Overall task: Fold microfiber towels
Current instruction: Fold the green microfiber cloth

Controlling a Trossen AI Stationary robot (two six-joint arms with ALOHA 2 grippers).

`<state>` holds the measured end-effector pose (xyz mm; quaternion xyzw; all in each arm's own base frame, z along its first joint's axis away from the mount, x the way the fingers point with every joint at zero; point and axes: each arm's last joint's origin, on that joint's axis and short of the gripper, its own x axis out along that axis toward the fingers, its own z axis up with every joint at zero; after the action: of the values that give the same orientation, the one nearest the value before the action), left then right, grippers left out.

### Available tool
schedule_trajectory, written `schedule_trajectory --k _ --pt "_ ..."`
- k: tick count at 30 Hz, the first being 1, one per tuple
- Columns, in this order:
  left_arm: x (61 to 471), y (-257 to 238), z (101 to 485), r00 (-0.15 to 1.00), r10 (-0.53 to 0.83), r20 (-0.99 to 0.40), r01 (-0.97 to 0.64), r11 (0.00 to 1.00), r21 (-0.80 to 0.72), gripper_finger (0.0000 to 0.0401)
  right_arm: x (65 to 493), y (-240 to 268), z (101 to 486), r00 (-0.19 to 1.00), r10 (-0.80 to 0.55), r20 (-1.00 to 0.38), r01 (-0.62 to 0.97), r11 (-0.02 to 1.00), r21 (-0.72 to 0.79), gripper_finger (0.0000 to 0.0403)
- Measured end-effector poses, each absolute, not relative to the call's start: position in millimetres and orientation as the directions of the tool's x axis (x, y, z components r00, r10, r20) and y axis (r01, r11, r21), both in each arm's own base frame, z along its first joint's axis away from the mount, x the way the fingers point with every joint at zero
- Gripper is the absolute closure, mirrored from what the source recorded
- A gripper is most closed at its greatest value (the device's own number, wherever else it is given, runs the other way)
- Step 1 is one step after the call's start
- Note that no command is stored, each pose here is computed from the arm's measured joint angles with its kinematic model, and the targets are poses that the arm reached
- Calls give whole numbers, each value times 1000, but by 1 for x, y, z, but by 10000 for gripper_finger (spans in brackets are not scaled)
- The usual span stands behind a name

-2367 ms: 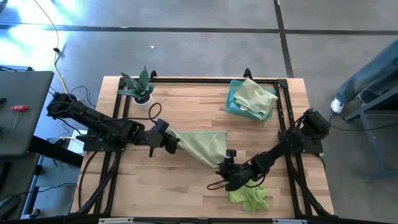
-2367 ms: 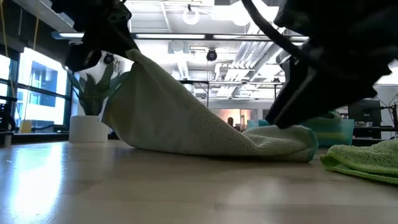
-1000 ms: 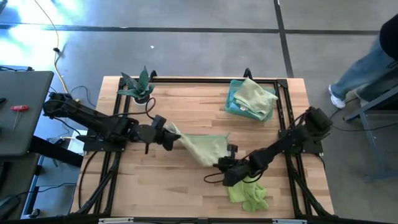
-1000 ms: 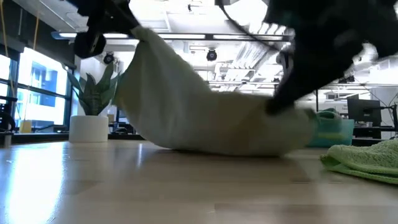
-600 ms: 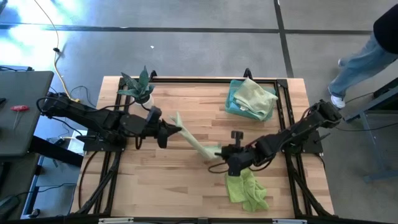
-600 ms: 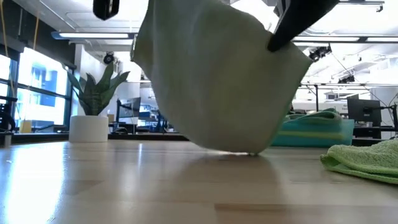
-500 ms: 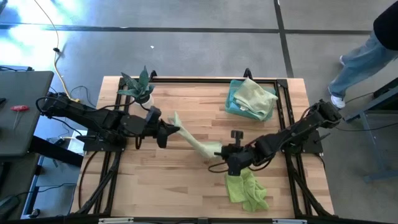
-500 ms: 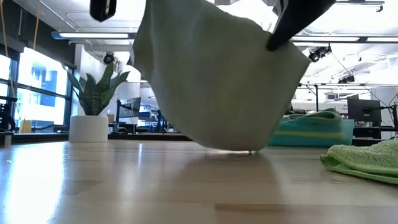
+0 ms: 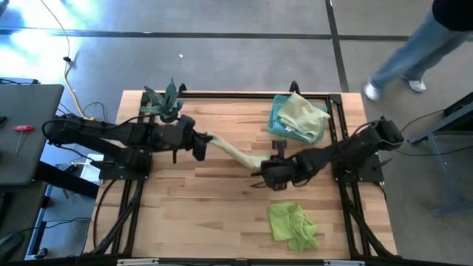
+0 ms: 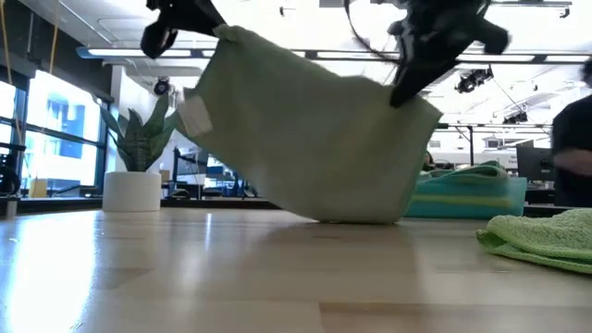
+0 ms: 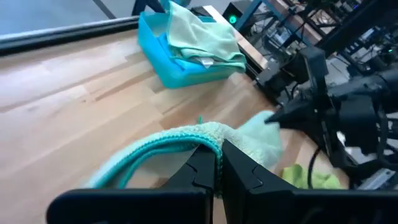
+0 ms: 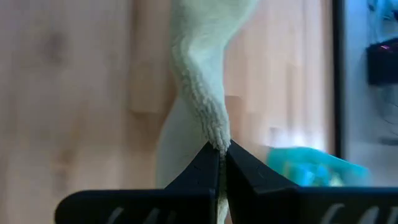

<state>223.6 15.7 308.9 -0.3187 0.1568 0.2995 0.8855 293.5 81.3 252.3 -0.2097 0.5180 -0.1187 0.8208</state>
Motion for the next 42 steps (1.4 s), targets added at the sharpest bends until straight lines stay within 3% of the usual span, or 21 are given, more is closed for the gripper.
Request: schedule_trajectory --k 7,13,22,30,42 --pt "222 29 308 741 466 -483 -659 640 -395 401 306 53 276 436 -489 -756 3 840 -542 403" --pt "213 23 294 677 385 -627 -690 627 -361 401 312 51 271 440 -255 -861 38 963 -265 403" --pt "217 -12 265 538 291 -791 -736 619 -273 401 309 82 227 501 42 -864 -27 999 33 403" --pt "240 -54 226 446 240 -863 -751 625 -214 397 304 101 206 584 110 -804 40 986 164 403" --pt "246 -97 204 438 144 -887 -753 598 -275 367 298 122 183 509 299 -807 50 926 375 387"
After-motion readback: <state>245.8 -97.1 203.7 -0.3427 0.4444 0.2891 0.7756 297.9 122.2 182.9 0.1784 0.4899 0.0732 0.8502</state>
